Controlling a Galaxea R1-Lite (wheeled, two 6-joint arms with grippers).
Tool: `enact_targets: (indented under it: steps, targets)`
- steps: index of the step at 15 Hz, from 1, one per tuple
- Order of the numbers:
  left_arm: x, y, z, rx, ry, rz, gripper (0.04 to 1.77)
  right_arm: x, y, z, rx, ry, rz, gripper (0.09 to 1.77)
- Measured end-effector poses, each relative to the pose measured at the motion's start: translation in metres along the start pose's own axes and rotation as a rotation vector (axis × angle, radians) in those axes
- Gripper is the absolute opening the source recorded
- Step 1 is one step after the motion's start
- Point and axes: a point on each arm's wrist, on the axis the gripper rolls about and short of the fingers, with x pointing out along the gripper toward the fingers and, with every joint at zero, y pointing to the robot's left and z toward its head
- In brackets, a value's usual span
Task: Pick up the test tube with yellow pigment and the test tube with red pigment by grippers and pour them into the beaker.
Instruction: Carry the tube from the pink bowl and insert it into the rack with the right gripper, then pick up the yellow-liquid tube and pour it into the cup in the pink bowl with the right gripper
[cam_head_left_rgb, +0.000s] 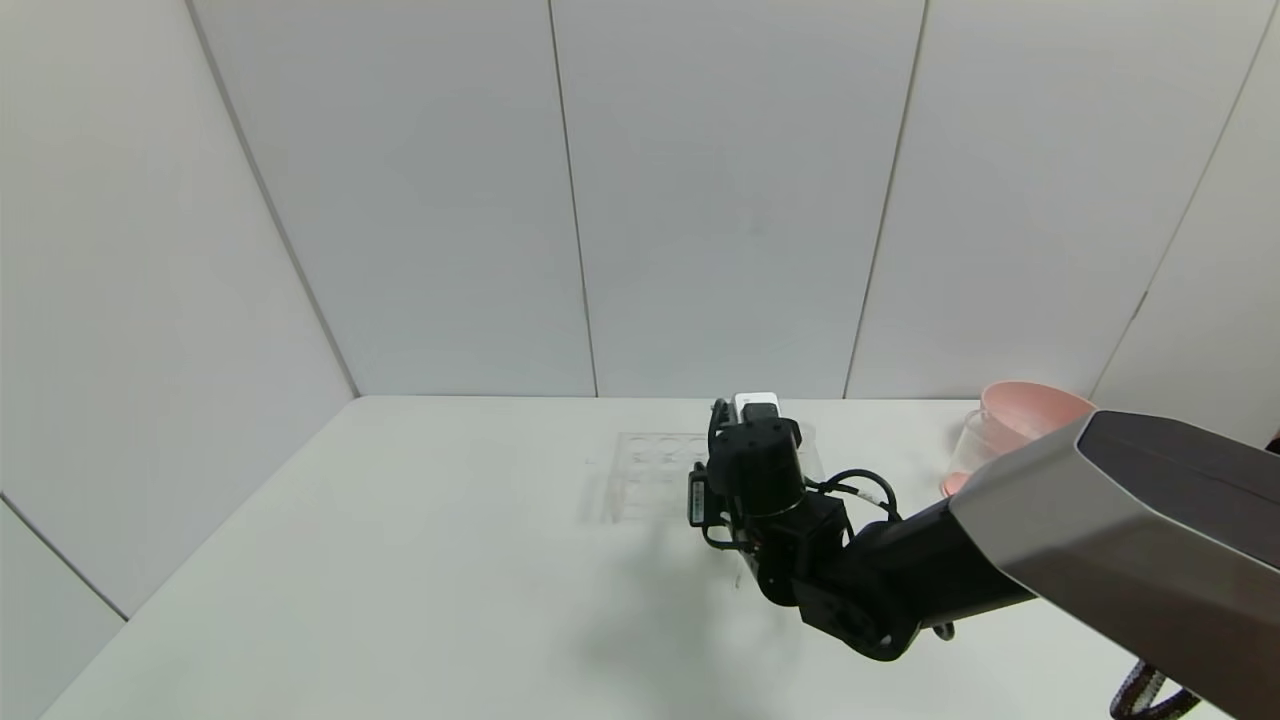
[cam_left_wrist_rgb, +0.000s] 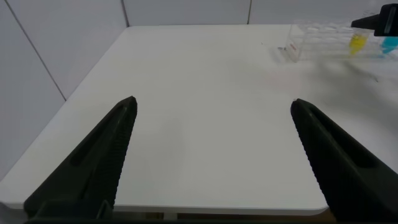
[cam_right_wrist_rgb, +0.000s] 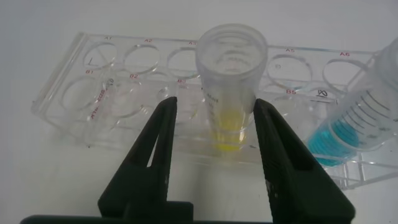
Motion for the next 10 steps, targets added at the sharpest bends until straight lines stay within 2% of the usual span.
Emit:
enact_targets:
  steps: [1, 3, 7, 10]
  targets:
    - [0.0, 0.0, 0.0, 0.0, 0.0, 0.0, 1.76, 0.002, -0.001, 0.002, 0.003, -0.002, 0.002, 0.82]
    - [0.0, 0.0, 0.0, 0.0, 0.0, 0.0, 1.76, 0.004, -0.003, 0.003, 0.005, -0.004, -0.003, 0.51]
    - [0.0, 0.0, 0.0, 0.0, 0.0, 0.0, 1.76, 0.005, -0.003, 0.006, 0.009, -0.009, -0.001, 0.51]
    - [0.0, 0.0, 0.0, 0.0, 0.0, 0.0, 1.76, 0.003, -0.002, 0.017, 0.021, -0.041, 0.01, 0.51]
